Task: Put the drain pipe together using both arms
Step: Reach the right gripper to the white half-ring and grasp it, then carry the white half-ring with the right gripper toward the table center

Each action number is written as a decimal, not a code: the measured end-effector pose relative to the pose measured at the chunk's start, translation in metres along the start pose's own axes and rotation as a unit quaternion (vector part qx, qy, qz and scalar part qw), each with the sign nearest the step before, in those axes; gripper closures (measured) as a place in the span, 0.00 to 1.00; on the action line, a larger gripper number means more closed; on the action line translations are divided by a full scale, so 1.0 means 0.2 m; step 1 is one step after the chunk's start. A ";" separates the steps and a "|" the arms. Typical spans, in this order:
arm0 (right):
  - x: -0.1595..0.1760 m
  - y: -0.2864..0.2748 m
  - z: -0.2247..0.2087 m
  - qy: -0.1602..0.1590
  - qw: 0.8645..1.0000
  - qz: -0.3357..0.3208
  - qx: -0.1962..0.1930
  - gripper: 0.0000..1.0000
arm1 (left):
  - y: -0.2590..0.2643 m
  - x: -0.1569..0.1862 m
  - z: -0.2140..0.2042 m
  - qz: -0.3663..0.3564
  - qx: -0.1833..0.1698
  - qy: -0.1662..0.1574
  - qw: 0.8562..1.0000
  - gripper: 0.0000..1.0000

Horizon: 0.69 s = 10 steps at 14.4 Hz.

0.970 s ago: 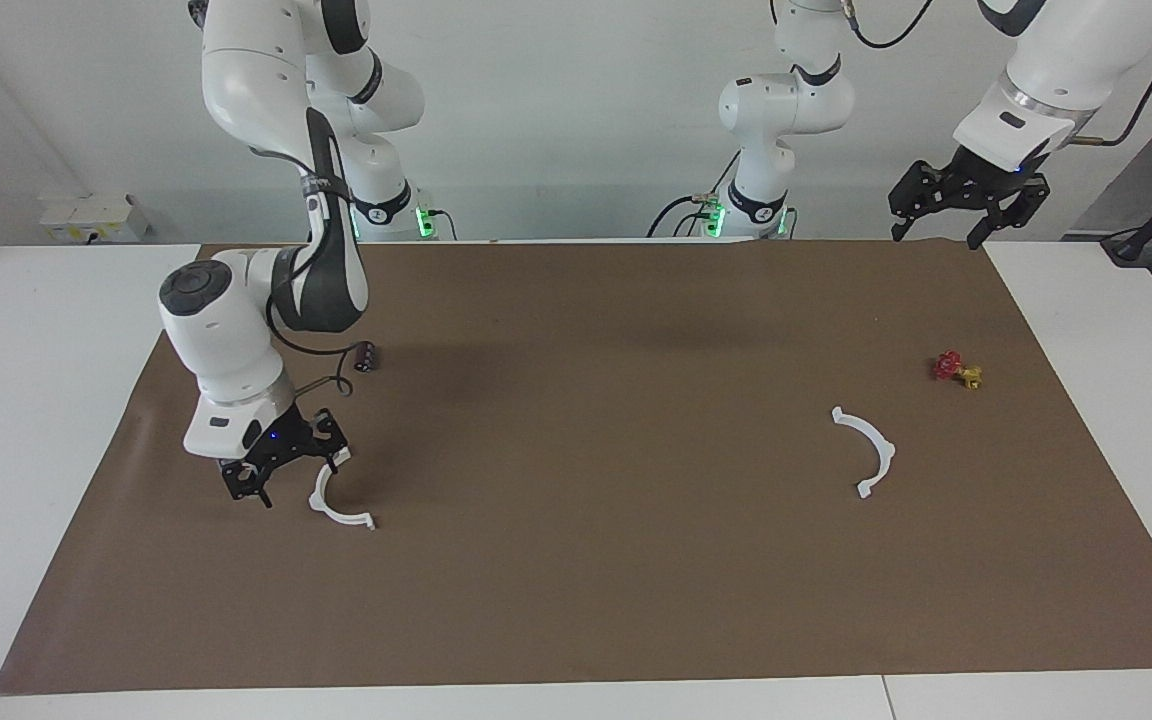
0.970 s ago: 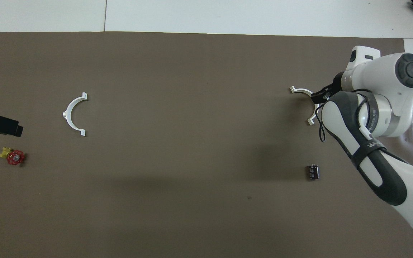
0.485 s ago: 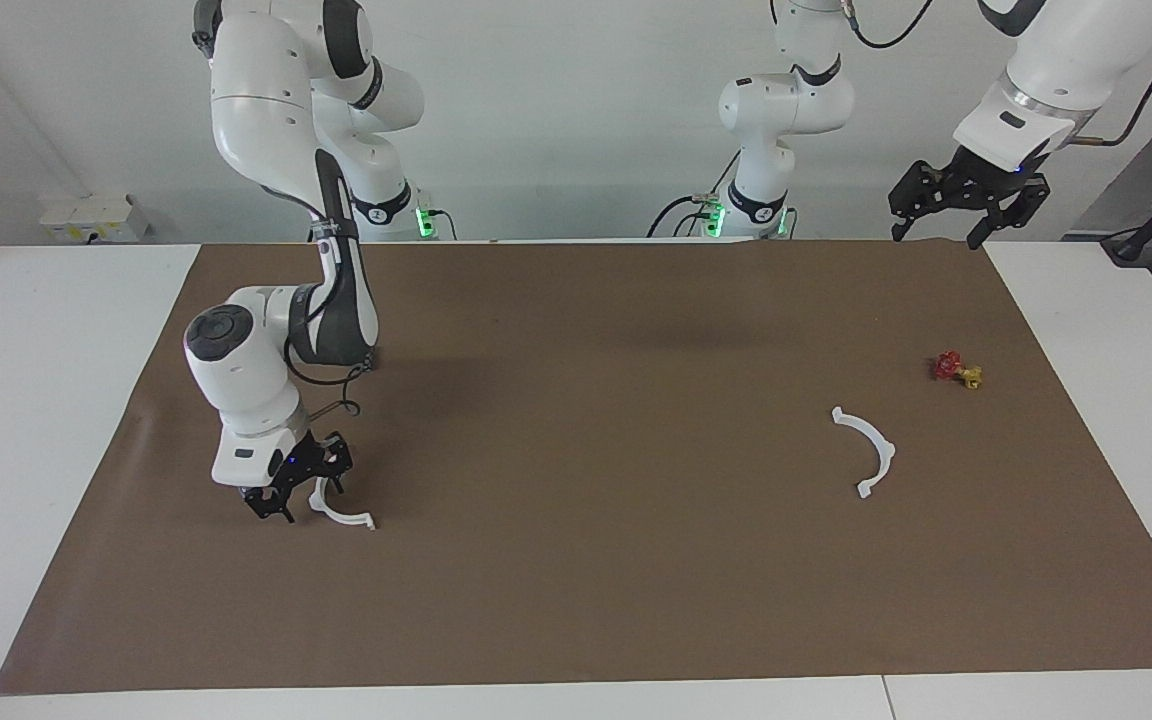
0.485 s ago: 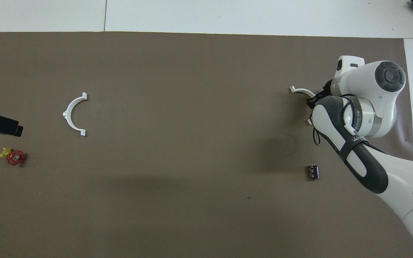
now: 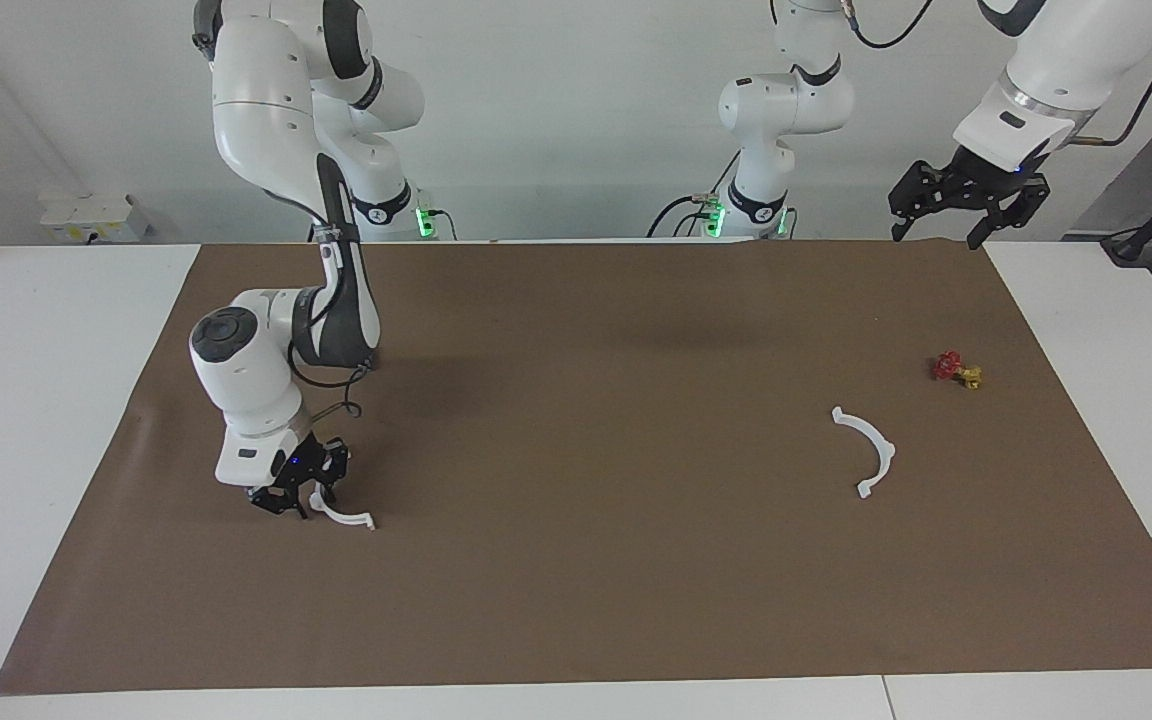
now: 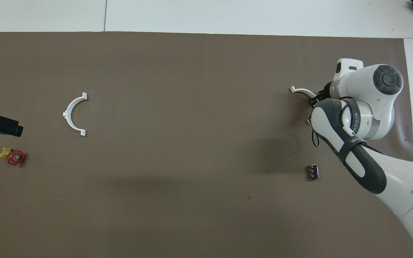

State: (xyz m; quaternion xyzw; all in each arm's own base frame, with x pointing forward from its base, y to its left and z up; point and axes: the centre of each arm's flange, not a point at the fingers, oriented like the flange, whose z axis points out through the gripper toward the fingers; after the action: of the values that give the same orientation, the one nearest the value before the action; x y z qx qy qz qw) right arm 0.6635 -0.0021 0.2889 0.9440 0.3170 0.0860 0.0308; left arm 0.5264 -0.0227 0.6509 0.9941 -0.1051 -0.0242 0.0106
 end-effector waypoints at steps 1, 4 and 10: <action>0.00 0.00 0.00 0.001 1.000 0.000 0.000 0.74 | 0.00 0.00 0.00 0.000 0.000 0.000 1.000 0.00; 0.01 0.00 -0.02 0.004 1.000 0.000 -0.002 0.79 | 0.00 0.00 0.00 0.000 0.000 0.000 1.000 0.00; 0.21 -0.12 -0.31 0.008 0.997 0.075 0.013 0.79 | 0.00 0.00 0.00 0.000 0.000 0.000 1.000 0.00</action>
State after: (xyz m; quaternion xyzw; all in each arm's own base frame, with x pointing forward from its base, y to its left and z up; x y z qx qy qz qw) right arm 0.6717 0.0428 0.3537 0.9647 0.2465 0.0920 0.0096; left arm 0.5264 -0.0227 0.6509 0.9941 -0.1051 -0.0242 0.0106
